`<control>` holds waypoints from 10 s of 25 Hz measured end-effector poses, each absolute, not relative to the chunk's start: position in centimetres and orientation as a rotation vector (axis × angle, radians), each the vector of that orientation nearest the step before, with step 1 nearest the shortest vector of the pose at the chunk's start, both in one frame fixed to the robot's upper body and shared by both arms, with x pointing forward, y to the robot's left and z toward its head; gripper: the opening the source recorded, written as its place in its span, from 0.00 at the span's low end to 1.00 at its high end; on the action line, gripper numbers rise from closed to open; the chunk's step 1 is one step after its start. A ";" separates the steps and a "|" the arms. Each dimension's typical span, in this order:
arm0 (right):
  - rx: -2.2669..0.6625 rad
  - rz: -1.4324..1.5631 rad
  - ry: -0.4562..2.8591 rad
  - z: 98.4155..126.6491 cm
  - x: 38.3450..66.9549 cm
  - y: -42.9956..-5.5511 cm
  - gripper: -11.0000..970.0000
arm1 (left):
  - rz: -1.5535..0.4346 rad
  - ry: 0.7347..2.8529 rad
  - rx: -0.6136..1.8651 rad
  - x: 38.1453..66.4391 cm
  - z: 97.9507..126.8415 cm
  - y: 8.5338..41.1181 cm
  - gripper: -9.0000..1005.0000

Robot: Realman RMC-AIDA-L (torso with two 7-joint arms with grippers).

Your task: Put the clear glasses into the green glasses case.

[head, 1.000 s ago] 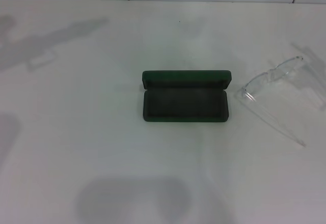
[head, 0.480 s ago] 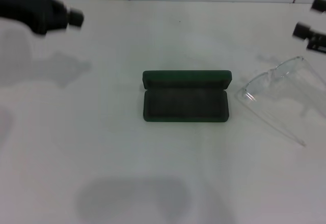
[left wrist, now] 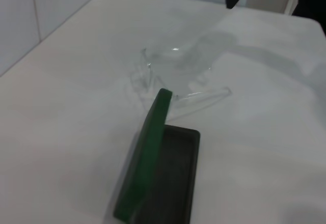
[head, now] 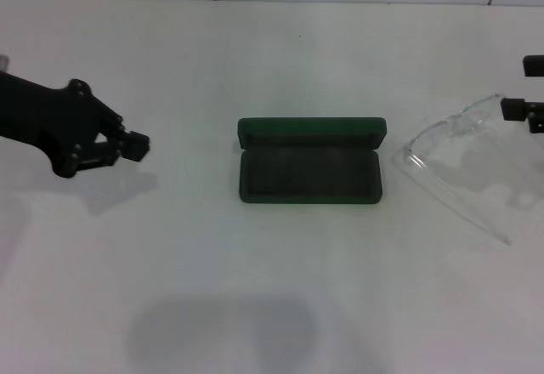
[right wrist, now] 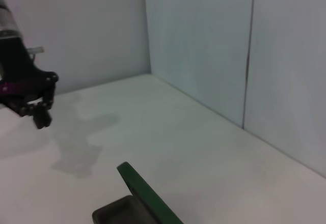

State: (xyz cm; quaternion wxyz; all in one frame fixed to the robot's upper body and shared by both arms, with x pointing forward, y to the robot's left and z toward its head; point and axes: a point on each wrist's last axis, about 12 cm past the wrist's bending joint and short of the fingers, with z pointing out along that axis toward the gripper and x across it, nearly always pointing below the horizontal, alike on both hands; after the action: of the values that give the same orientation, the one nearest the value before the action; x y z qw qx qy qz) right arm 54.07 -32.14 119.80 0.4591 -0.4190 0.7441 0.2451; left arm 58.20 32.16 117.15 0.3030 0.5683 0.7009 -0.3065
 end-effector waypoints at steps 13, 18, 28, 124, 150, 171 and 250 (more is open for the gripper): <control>-1.233 0.365 2.112 125.4 55.4 -29.0 0.70 | -0.878 1.760 1.404 56.9 115.2 31.4 0.05; -1.542 0.251 1.974 127.4 56.0 -28.2 0.67 | -0.899 1.680 1.286 56.3 114.6 31.8 0.05; -2.088 -0.201 1.610 126.7 58.3 -27.3 0.63 | -0.967 1.586 1.022 54.8 113.4 32.3 0.05; -2.232 -0.129 1.644 118.9 63.2 -20.7 0.14 | -0.928 1.540 0.914 51.7 110.4 31.8 0.04; -1.209 0.091 1.588 129.3 55.7 -25.1 0.11 | -1.016 1.433 0.806 54.5 115.2 33.7 0.05; -0.953 0.802 1.503 125.2 58.3 -23.9 0.11 | -1.115 1.269 0.883 55.3 116.2 33.1 0.11; -1.062 1.345 1.403 120.0 60.8 -14.6 0.11 | -1.234 1.007 1.039 58.0 118.3 24.7 0.05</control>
State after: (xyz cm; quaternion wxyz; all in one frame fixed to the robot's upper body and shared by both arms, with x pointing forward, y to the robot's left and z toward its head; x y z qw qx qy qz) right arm 60.79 -14.57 120.02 0.4472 -0.4289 0.5666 0.5431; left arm 57.98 24.67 118.27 0.5810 0.4447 0.4309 -0.5281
